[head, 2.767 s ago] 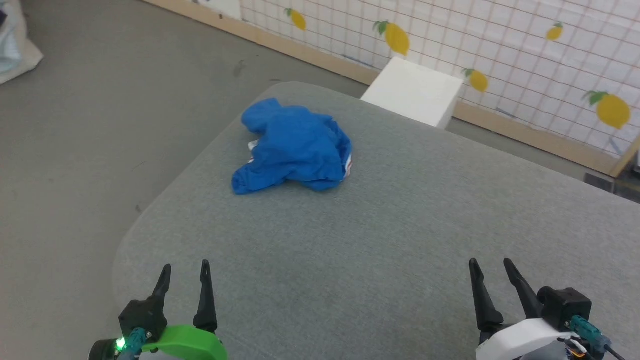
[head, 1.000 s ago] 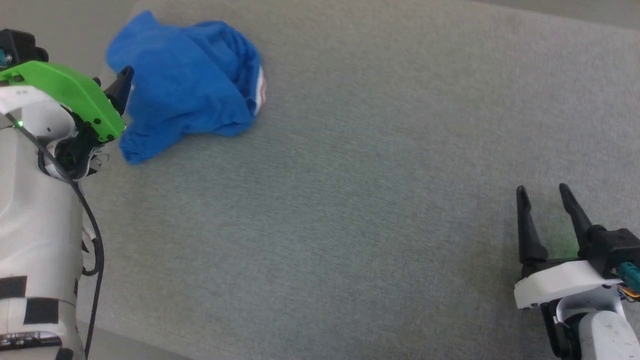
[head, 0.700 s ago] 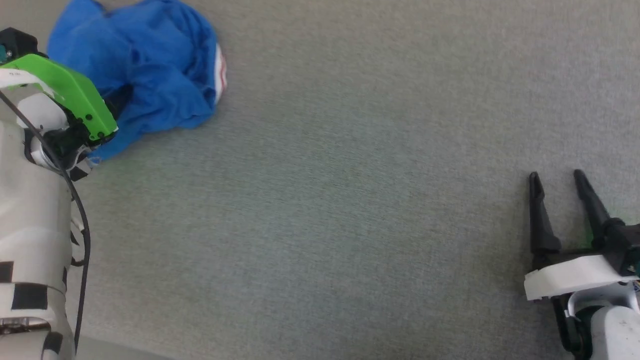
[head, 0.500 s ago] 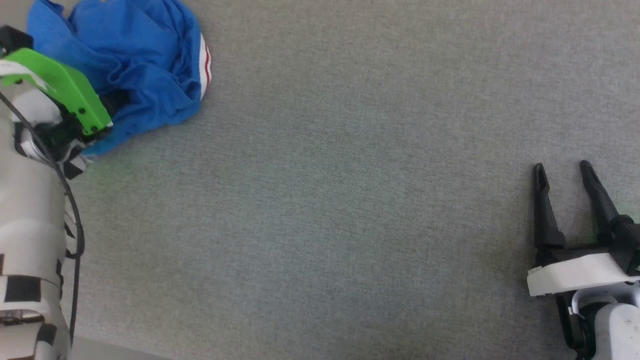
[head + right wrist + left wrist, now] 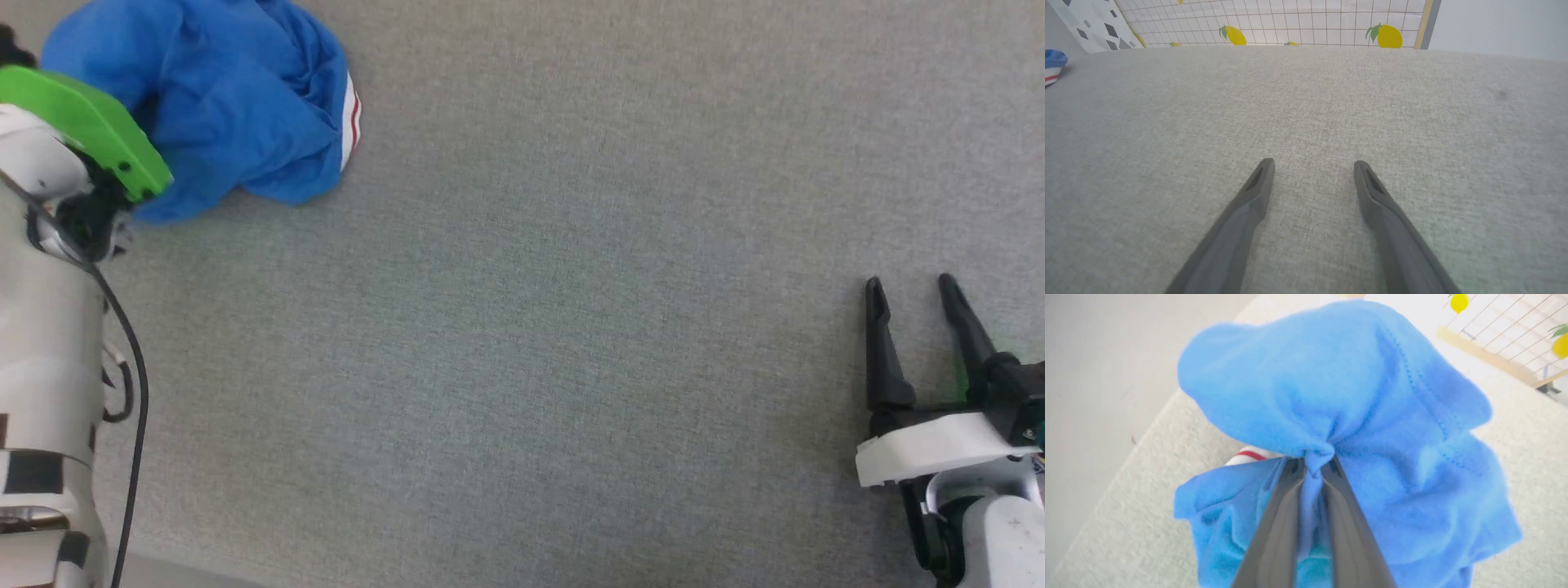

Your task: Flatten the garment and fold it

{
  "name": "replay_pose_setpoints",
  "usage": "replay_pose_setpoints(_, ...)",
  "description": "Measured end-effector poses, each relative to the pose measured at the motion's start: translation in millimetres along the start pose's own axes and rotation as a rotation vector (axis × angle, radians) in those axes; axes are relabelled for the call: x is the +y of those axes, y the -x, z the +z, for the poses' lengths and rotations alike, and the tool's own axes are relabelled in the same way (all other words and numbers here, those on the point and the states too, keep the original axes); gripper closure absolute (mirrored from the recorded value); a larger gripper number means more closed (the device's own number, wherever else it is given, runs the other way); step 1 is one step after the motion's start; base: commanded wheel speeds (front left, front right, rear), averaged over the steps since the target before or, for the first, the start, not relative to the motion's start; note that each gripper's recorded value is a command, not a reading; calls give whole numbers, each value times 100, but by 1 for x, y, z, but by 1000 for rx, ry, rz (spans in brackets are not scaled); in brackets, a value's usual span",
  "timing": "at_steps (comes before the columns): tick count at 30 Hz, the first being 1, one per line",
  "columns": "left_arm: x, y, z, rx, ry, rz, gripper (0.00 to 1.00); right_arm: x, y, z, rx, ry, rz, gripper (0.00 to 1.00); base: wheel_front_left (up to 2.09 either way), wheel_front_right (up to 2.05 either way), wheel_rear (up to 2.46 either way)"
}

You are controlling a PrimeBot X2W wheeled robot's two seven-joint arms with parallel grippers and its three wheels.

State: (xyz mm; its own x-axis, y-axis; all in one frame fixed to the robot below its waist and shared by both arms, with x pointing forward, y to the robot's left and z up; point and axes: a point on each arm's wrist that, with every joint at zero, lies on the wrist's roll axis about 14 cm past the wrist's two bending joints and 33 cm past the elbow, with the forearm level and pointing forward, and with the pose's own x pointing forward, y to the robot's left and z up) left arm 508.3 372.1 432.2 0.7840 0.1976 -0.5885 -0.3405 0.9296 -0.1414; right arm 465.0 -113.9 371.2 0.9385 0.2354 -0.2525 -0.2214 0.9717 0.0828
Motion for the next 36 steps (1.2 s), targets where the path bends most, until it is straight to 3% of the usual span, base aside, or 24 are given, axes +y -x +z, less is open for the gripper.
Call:
replay_pose_setpoints(12, -33, 75, 148, -478, -128, -91, 100, 12, 23, 19, -45, -42, 17, 0, 0, 0, 0)
replay_pose_setpoints(18, -70, 116, 184, -579, -193, -182, 100, 9, 40, 35, -90, -50, 0, 0, 0, 0, 0)
replay_pose_setpoints(28, -185, 171, 188, -646, -307, -490, 100, -10, 69, 55, -155, -55, -66, 0, 0, 0, 0)
replay_pose_setpoints(36, -283, 184, 129, -538, -382, -757, 100, -42, 98, 61, -189, -69, -172, 0, 0, 0, 0)
